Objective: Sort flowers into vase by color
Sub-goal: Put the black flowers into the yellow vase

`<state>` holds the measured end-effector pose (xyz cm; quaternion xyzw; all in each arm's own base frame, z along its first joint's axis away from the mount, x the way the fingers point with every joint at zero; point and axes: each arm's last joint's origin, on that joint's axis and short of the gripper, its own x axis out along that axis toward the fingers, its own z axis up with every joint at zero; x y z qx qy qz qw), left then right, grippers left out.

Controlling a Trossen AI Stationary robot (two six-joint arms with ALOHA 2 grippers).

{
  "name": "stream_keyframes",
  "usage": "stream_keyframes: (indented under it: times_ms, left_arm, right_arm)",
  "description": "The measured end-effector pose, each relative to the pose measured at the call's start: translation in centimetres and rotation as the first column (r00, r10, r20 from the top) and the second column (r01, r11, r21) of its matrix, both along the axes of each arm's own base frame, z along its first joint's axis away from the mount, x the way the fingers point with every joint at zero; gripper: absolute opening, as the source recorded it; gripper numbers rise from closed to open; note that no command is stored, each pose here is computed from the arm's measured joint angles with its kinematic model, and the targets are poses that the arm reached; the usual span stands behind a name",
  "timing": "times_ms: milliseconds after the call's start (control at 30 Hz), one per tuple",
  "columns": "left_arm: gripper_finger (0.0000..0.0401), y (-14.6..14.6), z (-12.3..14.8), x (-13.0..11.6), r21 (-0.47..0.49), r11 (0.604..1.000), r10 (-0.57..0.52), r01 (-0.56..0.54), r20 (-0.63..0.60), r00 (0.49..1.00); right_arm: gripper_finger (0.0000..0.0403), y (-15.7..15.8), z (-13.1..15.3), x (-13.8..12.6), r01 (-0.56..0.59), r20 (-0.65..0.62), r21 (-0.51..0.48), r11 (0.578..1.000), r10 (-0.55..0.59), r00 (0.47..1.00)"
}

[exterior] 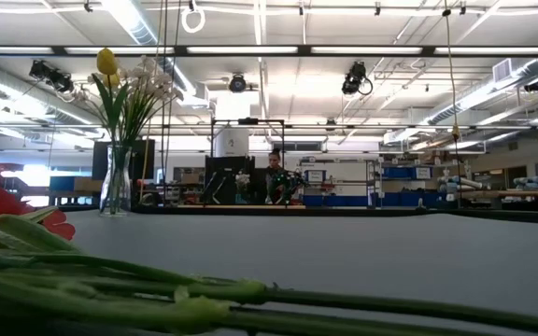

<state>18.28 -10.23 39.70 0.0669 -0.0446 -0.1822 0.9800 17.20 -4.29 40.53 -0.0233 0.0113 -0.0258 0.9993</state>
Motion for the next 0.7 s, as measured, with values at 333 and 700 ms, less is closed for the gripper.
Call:
stream_keyframes:
  times_ms: [333,700]
  left_arm:
    - [0.013,7.1,-2.8,6.4,-0.021,0.958,0.279,-0.285,-0.146,0.949]
    - [0.013,13.6,-4.9,8.5,-0.052,0.85,0.497,-0.525,-0.255,0.829]
  right_arm:
    - [0.0144,0.0,0.0,0.0,0.0,0.0,0.0,1.0,0.0,1.0]
    - [0.0144,0.0,0.0,0.0,0.0,0.0,0.0,1.0,0.0,1.0]
